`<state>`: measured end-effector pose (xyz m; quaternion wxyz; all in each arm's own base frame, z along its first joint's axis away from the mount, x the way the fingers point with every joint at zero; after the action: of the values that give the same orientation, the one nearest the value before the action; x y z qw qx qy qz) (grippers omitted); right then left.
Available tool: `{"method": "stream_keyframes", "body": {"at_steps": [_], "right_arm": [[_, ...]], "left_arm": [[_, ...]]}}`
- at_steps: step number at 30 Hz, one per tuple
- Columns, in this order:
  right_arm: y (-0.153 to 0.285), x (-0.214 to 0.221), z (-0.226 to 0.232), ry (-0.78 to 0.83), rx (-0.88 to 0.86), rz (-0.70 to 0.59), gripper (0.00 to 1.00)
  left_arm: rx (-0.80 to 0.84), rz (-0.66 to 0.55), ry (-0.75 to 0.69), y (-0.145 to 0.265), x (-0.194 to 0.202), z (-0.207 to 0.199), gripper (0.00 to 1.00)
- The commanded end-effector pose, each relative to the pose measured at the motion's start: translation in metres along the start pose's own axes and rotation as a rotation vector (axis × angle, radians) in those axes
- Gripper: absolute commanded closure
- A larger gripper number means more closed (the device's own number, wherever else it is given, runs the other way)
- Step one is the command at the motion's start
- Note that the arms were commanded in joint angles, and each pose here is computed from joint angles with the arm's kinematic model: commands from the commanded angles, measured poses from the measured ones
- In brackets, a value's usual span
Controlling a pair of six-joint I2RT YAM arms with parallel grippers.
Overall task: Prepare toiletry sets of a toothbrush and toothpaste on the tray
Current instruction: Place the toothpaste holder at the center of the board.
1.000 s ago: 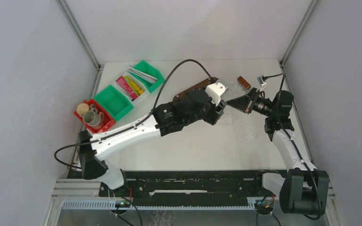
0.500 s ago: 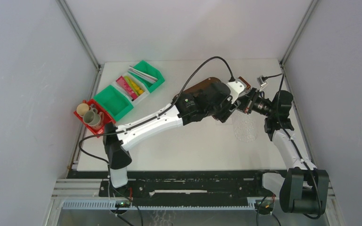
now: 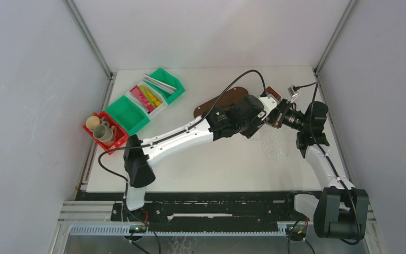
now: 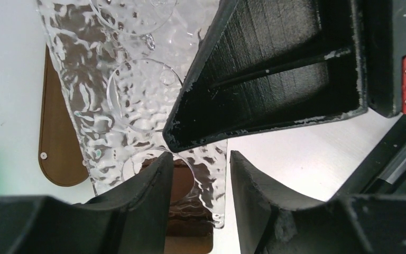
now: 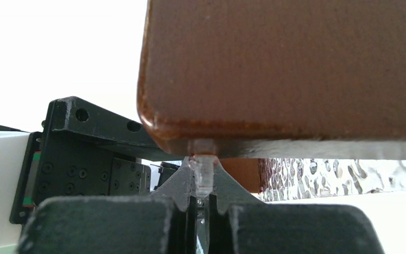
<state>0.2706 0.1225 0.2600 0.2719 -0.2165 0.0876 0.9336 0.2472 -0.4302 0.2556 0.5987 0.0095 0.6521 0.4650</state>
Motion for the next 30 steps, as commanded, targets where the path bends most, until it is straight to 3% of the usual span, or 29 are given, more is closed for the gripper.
{"method": "stream_keyframes", "body": {"at_steps": [1,10,14,21,30], "right_arm": [[-0.001,-0.006,0.012,0.059,-0.036,-0.017,1.0],[-0.003,-0.004,0.011,0.053,-0.037,-0.006,1.0],[-0.004,-0.004,0.01,0.052,-0.037,-0.005,0.99],[-0.005,-0.003,0.01,0.052,-0.034,-0.001,0.79],[-0.005,-0.002,0.009,0.054,-0.031,-0.002,0.69]], "left_arm": [[-0.021,-0.092,-0.001,0.004,-0.029,0.004,0.53],[-0.023,-0.125,-0.002,0.004,-0.037,0.005,0.71],[-0.007,-0.126,-0.009,0.004,-0.037,0.003,0.99],[-0.016,-0.129,-0.025,0.007,-0.033,0.006,1.0],[-0.035,-0.135,-0.026,0.009,-0.029,0.013,1.0]]}}
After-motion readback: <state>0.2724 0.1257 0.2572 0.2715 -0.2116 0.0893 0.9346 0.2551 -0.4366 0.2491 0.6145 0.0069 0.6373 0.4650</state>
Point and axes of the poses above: each gripper's point midway between its finger pads, its own y axis back along the fingers, its own z axis along the line the jaws close on, x = y × z, the point moved 3 cm from there along y, back along the fingers, and after that the axes turned 2 degrees about -y, right-handed, at the moved point
